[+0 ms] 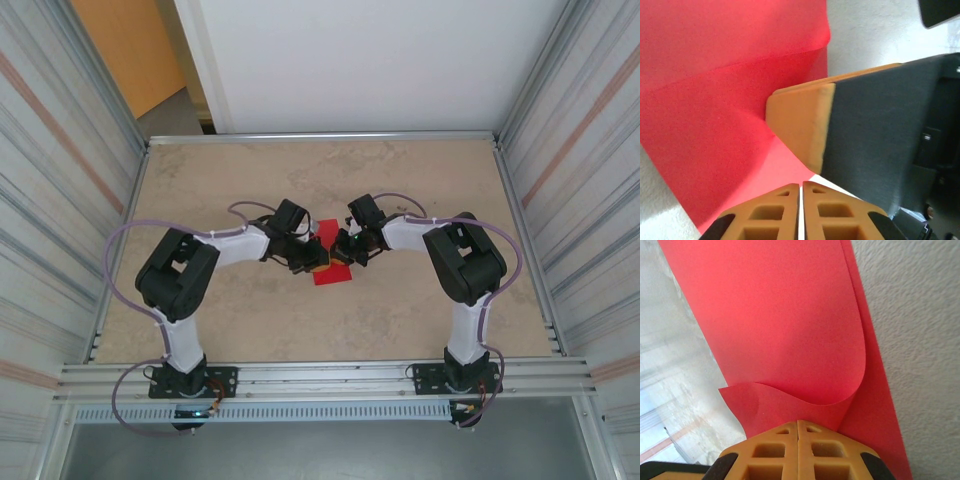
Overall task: Fold a paper plane with a square sheet of paper (pick it up from the middle)
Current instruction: Fold the triangle a second time at the center of the table.
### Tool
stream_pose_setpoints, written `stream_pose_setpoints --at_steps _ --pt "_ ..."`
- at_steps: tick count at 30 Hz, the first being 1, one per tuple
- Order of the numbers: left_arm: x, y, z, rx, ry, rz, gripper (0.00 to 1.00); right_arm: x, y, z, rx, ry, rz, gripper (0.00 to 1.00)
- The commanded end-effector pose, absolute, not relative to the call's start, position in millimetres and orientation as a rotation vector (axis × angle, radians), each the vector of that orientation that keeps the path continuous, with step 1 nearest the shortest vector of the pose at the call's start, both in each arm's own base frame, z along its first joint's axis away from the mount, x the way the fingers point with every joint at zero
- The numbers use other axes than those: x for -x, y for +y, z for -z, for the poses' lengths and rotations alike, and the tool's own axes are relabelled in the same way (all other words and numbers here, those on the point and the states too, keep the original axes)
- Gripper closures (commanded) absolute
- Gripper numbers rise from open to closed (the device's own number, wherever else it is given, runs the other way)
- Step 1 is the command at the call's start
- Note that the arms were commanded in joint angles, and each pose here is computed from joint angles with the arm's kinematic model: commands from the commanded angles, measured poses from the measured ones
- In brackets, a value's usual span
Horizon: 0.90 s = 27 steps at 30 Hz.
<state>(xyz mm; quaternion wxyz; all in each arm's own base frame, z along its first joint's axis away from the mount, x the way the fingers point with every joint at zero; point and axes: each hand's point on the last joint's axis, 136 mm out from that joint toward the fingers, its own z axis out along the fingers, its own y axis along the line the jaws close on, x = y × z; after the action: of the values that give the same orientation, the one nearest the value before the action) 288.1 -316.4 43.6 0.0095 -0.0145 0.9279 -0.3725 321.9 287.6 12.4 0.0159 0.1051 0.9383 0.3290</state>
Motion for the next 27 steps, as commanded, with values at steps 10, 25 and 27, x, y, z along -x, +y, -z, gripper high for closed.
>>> stream_pose_setpoints --at_steps 10,25,27 --pt "-265 -299 -7 0.074 3.063 1.064 0.91 -293 240 51 -0.505 3.099 -0.661 0.97" --pt "-223 -269 -11 0.109 3.121 1.014 0.93 -292 236 53 -0.521 3.109 -0.641 0.97" --pt "-232 -273 -25 0.087 3.062 1.042 0.93 -293 236 52 -0.515 3.107 -0.646 0.97"
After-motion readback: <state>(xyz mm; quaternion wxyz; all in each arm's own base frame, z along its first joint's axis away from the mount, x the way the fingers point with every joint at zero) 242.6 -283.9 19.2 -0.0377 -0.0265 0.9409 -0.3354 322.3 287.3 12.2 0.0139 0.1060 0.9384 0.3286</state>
